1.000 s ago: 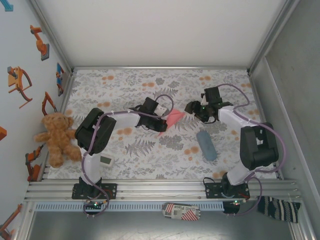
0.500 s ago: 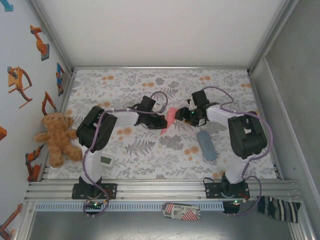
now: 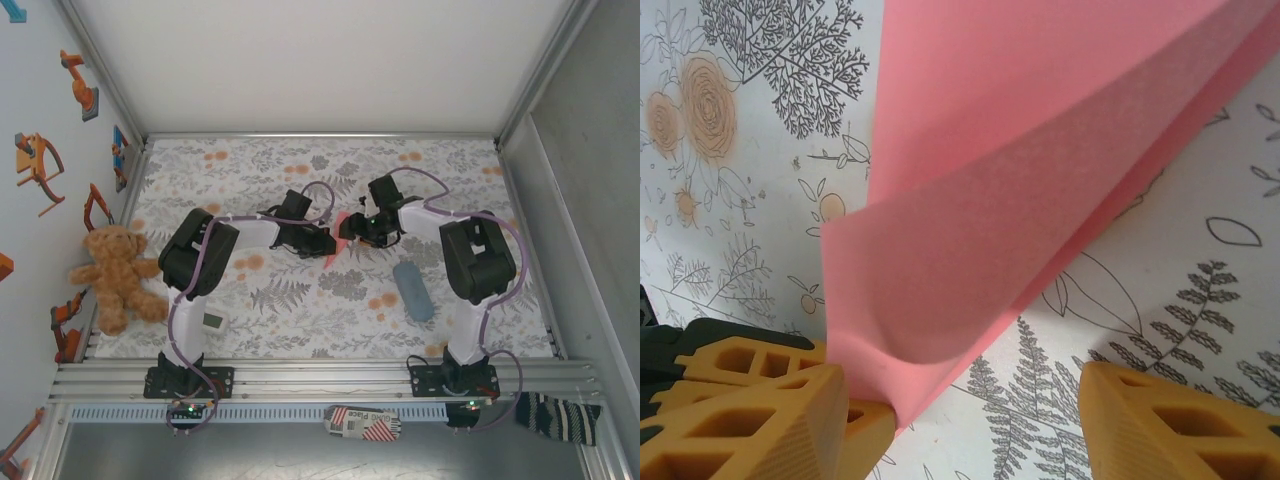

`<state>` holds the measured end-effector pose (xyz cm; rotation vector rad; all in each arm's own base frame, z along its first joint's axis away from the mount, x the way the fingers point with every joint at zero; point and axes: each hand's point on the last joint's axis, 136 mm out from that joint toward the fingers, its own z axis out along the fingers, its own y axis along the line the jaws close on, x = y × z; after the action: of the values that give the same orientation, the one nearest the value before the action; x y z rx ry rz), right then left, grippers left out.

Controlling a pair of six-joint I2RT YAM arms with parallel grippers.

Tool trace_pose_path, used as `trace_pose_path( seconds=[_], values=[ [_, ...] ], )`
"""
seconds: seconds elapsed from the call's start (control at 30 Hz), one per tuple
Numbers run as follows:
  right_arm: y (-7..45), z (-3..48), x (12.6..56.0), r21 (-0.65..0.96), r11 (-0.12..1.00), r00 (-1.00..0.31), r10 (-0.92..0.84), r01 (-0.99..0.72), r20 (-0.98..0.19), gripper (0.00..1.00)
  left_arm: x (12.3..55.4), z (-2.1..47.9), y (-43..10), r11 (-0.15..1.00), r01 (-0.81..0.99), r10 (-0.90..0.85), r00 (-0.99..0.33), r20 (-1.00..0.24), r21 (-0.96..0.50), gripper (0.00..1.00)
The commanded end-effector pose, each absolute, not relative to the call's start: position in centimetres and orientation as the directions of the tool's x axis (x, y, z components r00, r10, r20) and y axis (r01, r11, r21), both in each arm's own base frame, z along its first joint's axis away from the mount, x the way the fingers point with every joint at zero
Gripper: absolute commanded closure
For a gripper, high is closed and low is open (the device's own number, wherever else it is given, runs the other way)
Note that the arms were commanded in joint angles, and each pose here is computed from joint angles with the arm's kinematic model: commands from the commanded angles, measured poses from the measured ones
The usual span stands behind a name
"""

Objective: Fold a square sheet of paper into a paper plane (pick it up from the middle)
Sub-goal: Fold the wing for the fifth time at the center of the table.

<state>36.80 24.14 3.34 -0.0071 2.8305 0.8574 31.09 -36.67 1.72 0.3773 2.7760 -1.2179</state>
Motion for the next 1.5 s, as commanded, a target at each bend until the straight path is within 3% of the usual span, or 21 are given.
trace_pose_path(
  seconds=[0.0, 0.4, 0.87, 1.2, 1.47],
  values=[
    [24.0, 2.2, 36.6, 0.508, 0.859, -0.988, 0.021, -0.061, -0.154, 0.39, 31.1, 1.4, -36.7, 0.647, 0.228, 0.186, -0.973, -0.14, -0.727, 0.91],
    [22.2, -1.0, 36.1, 0.391, 0.92, -0.995, 0.055, 0.02, -0.077, 0.43, 31.0, 1.0, -36.2, 0.657, 0.216, 0.181, -0.975, -0.127, -0.722, 0.88],
    [20.2, -4.6, 35.0, 0.227, 0.97, -0.996, 0.085, 0.083, 0.0, 0.45, 31.3, 3.0, -35.9, 0.647, 0.25, 0.163, -0.968, -0.19, -0.72, 0.77],
    [20.5, -4.7, 35.1, 0.221, 0.973, -0.998, 0.065, 0.064, 0.002, 0.42, 31.0, 4.5, -34.8, 0.667, 0.271, 0.134, -0.96, -0.247, -0.694, 0.69],
    [20.4, -4.9, 35.0, 0.216, 0.974, -0.998, 0.063, 0.063, 0.01, 0.4, 30.4, 3.3, -34.7, 0.711, 0.26, 0.141, -0.963, -0.23, -0.653, 0.69]
  ],
)
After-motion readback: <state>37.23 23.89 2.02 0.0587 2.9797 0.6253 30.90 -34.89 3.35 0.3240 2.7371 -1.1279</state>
